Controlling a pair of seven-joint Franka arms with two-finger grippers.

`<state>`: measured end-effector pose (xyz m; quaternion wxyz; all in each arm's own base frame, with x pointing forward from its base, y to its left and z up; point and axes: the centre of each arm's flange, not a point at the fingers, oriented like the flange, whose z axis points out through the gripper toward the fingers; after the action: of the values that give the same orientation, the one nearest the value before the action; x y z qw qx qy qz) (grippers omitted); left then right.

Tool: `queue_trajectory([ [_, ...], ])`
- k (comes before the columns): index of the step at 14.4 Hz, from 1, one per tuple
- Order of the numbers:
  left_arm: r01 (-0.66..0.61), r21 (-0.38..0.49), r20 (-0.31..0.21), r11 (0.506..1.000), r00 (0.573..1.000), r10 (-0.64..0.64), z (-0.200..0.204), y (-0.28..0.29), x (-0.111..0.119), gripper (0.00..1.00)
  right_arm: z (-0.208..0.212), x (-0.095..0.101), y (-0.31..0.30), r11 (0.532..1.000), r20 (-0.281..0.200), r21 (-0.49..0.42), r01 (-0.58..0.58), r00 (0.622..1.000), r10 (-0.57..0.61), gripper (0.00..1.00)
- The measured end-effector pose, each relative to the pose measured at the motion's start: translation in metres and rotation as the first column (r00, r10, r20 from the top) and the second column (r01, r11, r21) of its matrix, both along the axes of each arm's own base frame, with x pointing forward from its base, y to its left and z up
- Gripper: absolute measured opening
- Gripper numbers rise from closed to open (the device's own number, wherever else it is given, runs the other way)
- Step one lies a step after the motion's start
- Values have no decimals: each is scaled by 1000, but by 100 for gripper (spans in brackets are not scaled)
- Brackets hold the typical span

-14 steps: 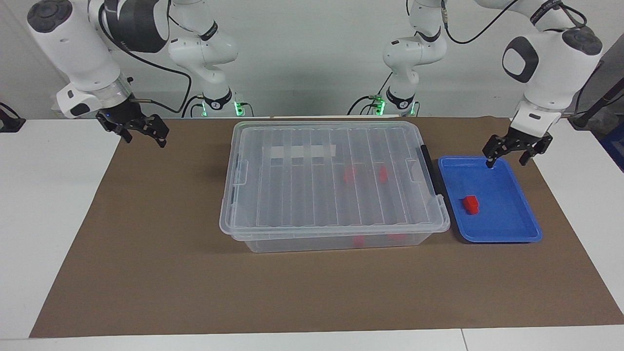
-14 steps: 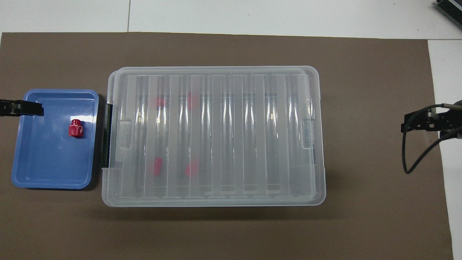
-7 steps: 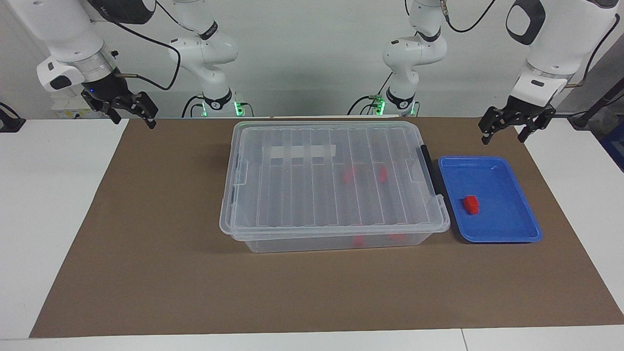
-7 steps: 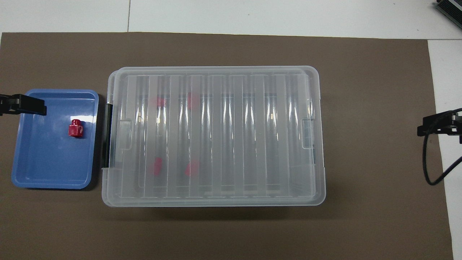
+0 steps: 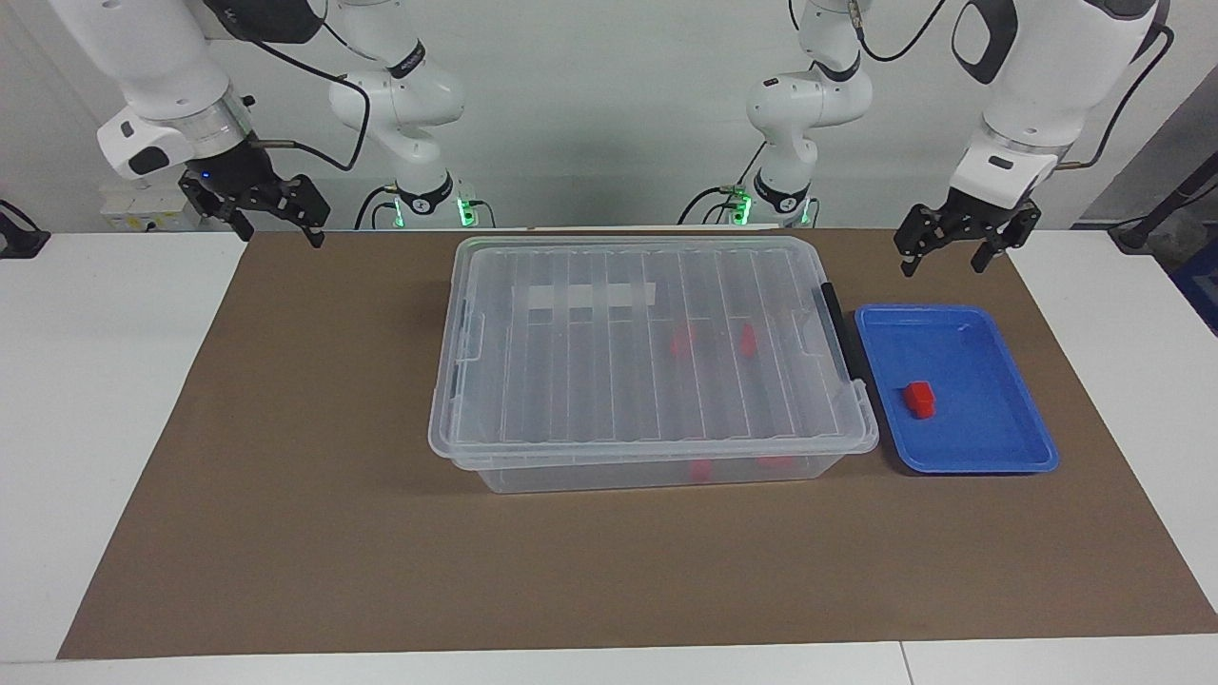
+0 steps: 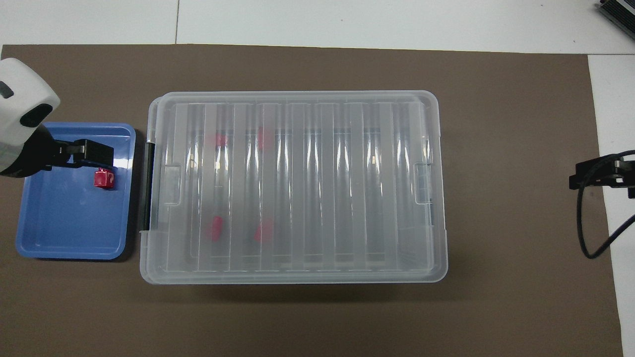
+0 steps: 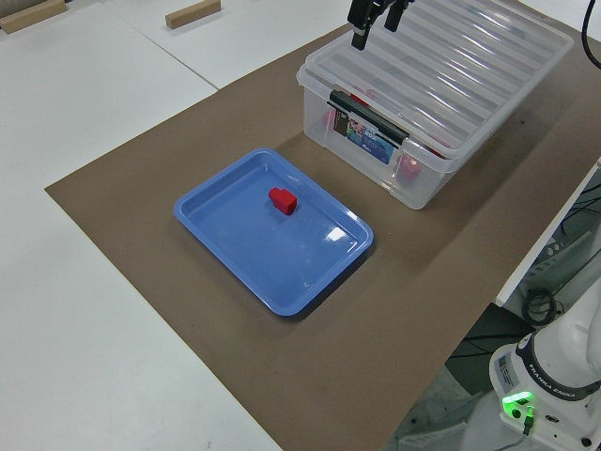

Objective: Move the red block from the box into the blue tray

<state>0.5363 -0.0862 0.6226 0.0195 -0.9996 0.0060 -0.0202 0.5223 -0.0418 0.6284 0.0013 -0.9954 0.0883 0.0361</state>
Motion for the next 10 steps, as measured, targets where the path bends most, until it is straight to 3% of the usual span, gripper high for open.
queue_trajectory([
  [10, 65, -19, 4, 998, 998, -65, 14, 21, -8, 100, 1, 1, 12, 1000, 0, -2, -15, 1000, 15, 100],
])
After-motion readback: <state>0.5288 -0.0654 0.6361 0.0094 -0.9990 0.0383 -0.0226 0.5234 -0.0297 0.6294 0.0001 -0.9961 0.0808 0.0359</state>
